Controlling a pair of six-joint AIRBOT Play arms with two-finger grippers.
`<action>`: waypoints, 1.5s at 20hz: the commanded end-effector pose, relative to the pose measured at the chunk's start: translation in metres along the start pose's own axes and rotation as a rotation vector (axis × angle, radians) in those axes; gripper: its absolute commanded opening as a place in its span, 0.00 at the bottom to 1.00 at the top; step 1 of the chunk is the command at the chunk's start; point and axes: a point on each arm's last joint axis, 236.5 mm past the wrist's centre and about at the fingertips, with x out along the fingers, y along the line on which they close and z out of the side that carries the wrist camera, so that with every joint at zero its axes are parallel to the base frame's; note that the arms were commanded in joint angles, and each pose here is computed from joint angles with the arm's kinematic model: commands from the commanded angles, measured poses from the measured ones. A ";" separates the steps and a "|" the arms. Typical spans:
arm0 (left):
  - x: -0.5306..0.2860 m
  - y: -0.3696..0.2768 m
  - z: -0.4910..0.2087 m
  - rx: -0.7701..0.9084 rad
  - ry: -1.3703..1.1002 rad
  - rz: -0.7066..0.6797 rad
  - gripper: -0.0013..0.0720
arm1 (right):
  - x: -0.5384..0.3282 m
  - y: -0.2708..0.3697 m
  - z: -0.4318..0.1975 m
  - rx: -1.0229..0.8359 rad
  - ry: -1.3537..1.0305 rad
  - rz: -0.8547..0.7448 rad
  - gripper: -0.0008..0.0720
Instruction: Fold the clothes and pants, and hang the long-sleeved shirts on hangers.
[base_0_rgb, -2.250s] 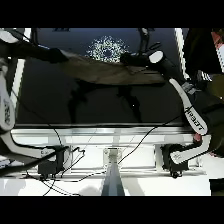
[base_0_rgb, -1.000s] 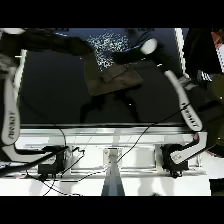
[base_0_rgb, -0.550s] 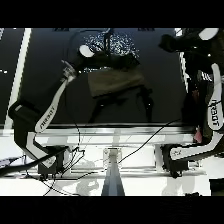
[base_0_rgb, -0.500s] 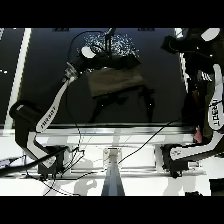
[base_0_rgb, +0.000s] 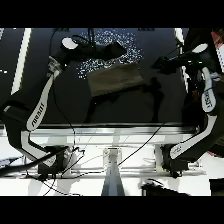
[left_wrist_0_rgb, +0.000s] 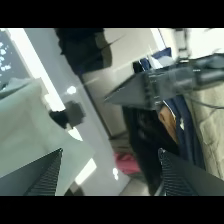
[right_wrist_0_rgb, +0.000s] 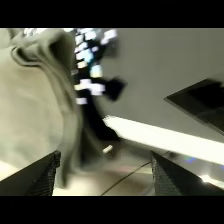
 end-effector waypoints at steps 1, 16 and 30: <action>-0.014 0.005 0.001 -0.009 0.020 -0.011 0.97 | 0.060 0.031 -0.021 0.010 0.106 0.084 0.87; -0.081 0.017 0.010 0.206 0.073 0.138 0.97 | 0.009 0.078 0.053 -0.270 -0.138 -0.185 0.03; -0.265 -0.142 0.058 0.673 -0.245 0.377 0.97 | -0.506 -0.033 -0.079 0.408 -0.940 -0.868 0.03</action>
